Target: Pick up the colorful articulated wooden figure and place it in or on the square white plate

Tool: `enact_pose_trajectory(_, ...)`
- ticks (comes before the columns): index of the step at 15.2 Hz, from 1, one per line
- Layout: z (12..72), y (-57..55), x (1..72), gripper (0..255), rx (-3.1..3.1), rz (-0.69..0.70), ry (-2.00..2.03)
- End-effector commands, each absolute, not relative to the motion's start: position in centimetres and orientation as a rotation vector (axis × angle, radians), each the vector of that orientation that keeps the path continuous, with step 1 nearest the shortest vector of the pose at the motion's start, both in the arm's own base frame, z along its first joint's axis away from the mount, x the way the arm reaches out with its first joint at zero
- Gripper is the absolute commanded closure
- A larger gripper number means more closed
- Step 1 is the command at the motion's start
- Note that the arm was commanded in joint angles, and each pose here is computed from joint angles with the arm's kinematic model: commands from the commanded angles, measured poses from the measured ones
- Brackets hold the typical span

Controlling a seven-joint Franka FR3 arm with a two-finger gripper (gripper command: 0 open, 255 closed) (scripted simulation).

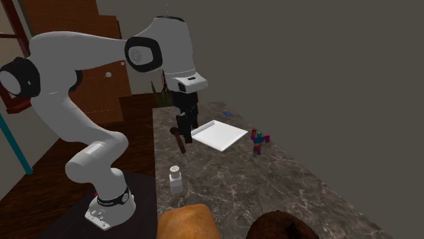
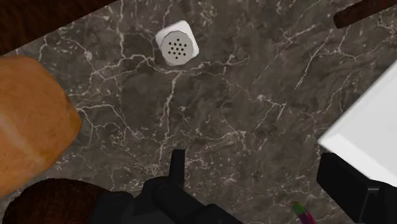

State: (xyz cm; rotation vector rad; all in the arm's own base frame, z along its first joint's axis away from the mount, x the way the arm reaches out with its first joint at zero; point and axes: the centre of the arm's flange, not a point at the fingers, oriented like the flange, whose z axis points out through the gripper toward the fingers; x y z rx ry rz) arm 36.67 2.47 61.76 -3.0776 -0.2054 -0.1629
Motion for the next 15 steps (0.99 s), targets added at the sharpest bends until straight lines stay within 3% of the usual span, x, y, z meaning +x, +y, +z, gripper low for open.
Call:
enact_pose_trajectory(1,61.1,4.3,38.9,0,-3.078,-0.153,-0.235)
enact_pose_trajectory(15,57.5,16.9,53.0,0,-3.076,-0.073,-0.436)
